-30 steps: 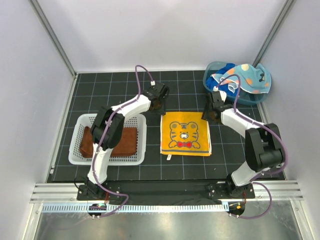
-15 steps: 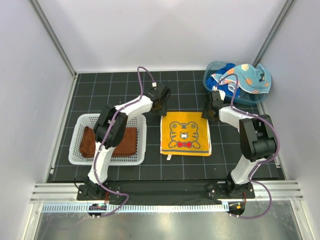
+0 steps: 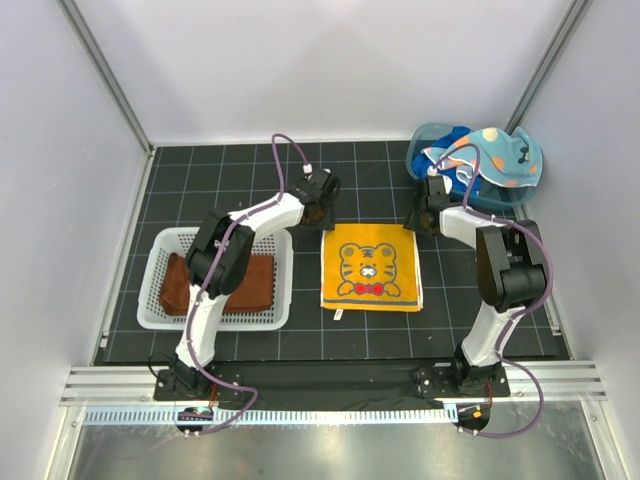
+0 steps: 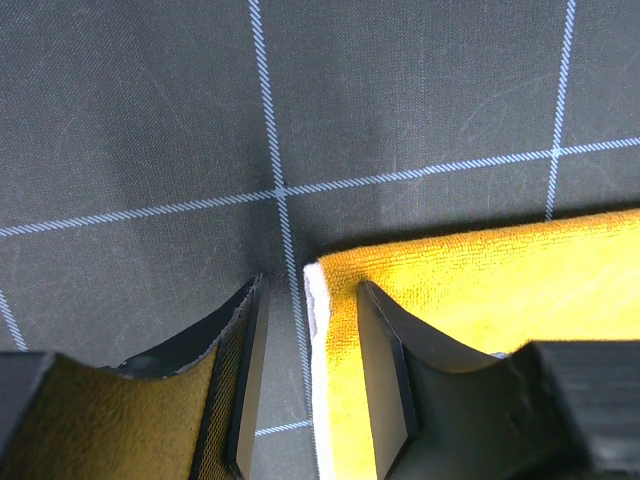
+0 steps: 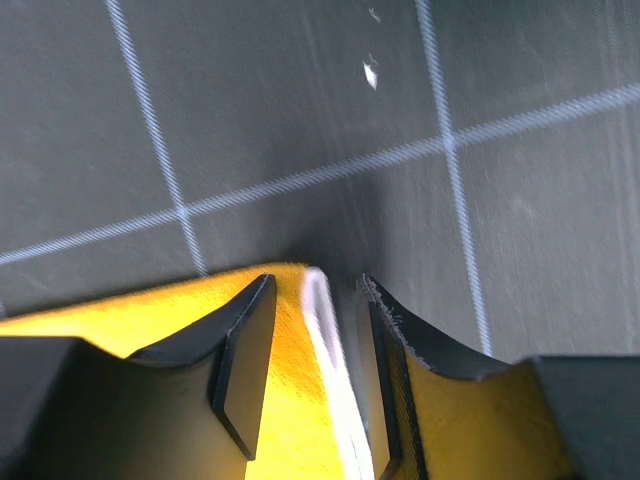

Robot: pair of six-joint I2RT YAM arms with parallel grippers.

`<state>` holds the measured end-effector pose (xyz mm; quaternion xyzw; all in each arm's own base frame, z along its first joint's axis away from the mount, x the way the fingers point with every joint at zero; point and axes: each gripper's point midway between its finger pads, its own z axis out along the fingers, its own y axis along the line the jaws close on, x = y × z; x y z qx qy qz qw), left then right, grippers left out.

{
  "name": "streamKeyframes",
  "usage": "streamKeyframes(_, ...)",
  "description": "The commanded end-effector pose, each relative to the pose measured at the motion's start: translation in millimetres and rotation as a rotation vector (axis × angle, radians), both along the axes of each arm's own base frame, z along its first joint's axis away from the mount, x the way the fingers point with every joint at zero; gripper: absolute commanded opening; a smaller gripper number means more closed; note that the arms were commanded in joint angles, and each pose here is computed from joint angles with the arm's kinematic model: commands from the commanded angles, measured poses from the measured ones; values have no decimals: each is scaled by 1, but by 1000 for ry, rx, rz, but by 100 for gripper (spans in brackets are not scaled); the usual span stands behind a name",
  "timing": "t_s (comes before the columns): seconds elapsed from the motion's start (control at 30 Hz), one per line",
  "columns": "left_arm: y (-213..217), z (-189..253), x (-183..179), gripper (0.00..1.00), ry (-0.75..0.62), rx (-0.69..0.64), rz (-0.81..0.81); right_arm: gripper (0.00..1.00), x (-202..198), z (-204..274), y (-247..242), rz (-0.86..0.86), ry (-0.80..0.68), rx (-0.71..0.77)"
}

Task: Fold and stack the towels
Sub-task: Fold the towel

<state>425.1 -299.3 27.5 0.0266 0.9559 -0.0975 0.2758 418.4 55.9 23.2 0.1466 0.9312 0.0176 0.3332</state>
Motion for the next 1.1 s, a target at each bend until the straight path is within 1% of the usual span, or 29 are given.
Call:
streamKeyframes(0.0, -5, 1, 7, 44, -6, -23, 9, 44, 16, 7, 6, 27, -13, 19)
streamKeyframes(0.13, -3, -6, 5, 44, 7, -18, 13, 43, 14, 2, 11, 36, 4, 45)
streamKeyframes(0.27, -4, -12, 6, 41, 20, -23, 12, 37, 12, -1, 13, 43, 25, 54)
streamKeyframes(0.57, -11, -14, 7, 27, 18, -63, 12, 29, 10, 7, 13, 43, 15, 60)
streamKeyframes(0.6, -12, -13, 8, 22, 14, -69, 10, 28, 11, 9, 12, 43, 10, 60)
streamKeyframes(0.7, -13, -9, 10, 16, -2, -77, 12, 25, 12, 13, 13, 48, -1, 64)
streamKeyframes(0.77, -13, -7, 12, 15, -11, -81, 13, 26, 13, 14, 13, 51, 1, 62)
streamKeyframes(0.83, -14, -6, 12, 15, -15, -92, 15, 34, 12, 13, 12, 50, 7, 65)
streamKeyframes(0.93, -12, -8, 12, 15, -20, -90, 23, 36, 9, 15, 10, 46, -1, 68)
streamKeyframes(1.0, -9, -8, 11, 14, -20, -85, 30, 41, 8, 19, 8, 36, -6, 64)
streamKeyframes(1.07, -6, -8, 11, 13, -24, -78, 39, 44, 6, 26, 5, 32, -23, 63)
